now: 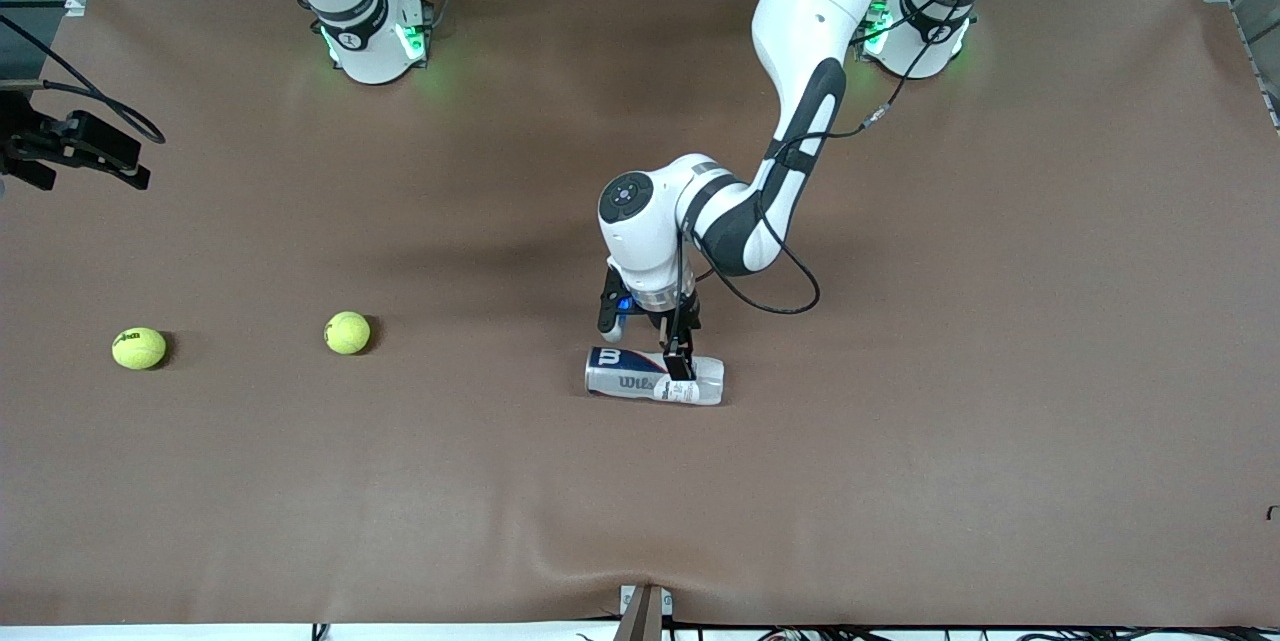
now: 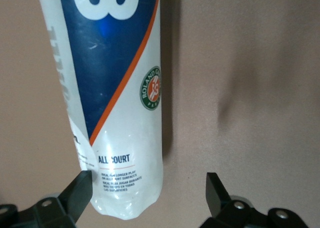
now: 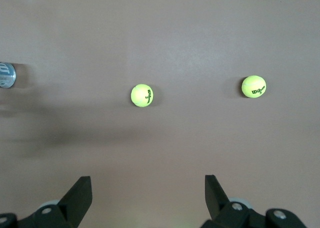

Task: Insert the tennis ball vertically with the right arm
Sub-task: 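Close the left gripper around the tube's closed end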

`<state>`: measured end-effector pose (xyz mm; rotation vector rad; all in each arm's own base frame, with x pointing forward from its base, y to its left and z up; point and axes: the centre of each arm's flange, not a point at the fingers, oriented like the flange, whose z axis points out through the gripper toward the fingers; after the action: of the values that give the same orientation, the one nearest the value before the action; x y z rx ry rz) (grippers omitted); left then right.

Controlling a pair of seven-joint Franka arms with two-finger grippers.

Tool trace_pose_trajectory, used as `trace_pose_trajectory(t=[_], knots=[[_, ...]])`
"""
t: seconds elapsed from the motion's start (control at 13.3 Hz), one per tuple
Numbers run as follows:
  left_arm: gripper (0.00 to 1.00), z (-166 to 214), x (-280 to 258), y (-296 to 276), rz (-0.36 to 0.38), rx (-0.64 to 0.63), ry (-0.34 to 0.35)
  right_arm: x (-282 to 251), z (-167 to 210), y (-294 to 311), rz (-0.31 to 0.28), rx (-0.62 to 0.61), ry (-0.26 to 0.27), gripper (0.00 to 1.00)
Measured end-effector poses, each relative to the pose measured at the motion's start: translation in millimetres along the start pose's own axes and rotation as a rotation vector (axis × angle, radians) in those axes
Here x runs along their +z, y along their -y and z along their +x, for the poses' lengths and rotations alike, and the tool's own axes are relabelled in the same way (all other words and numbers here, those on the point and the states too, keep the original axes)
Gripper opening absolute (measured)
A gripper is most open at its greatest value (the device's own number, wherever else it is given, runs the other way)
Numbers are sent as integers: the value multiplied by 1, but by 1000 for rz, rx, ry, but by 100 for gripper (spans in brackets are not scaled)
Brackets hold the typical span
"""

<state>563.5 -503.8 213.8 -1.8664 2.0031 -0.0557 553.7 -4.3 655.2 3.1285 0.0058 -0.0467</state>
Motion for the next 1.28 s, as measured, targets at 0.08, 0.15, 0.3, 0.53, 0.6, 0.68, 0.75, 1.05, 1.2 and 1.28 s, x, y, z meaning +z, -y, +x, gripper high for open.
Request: trace_pose_trajectory(t=[0.08, 0.15, 0.3, 0.53, 0.6, 0.68, 0.75, 1.05, 1.2, 1.28], knots=[[100, 0, -1, 2, 4, -2, -1, 0, 0, 0, 0, 0, 0, 100], [100, -1, -3, 4, 8, -4, -1, 0, 0, 0, 0, 0, 0, 100], [100, -5, -5, 11, 20, -20, 1, 0, 0, 0, 0, 0, 0, 100], [100, -4, -4, 13, 27, -48, 0, 0, 0, 0, 0, 0, 0, 100], [100, -3, 0, 11, 24, -48, 2, 0, 0, 0, 0, 0, 0, 100], [100, -2, 5, 9, 23, -48, 4, 0, 0, 0, 0, 0, 0, 100], [100, -1, 10, 8, 22, -48, 5, 0, 0, 0, 0, 0, 0, 100], [100, -6, 16, 12, 23, -61, 2, 0, 0, 0, 0, 0, 0, 100], [100, -13, 25, 18, 20, -76, -12, 0, 0, 0, 0, 0, 0, 100], [100, -15, 29, 20, 22, -81, -21, 0, 0, 0, 0, 0, 0, 100]])
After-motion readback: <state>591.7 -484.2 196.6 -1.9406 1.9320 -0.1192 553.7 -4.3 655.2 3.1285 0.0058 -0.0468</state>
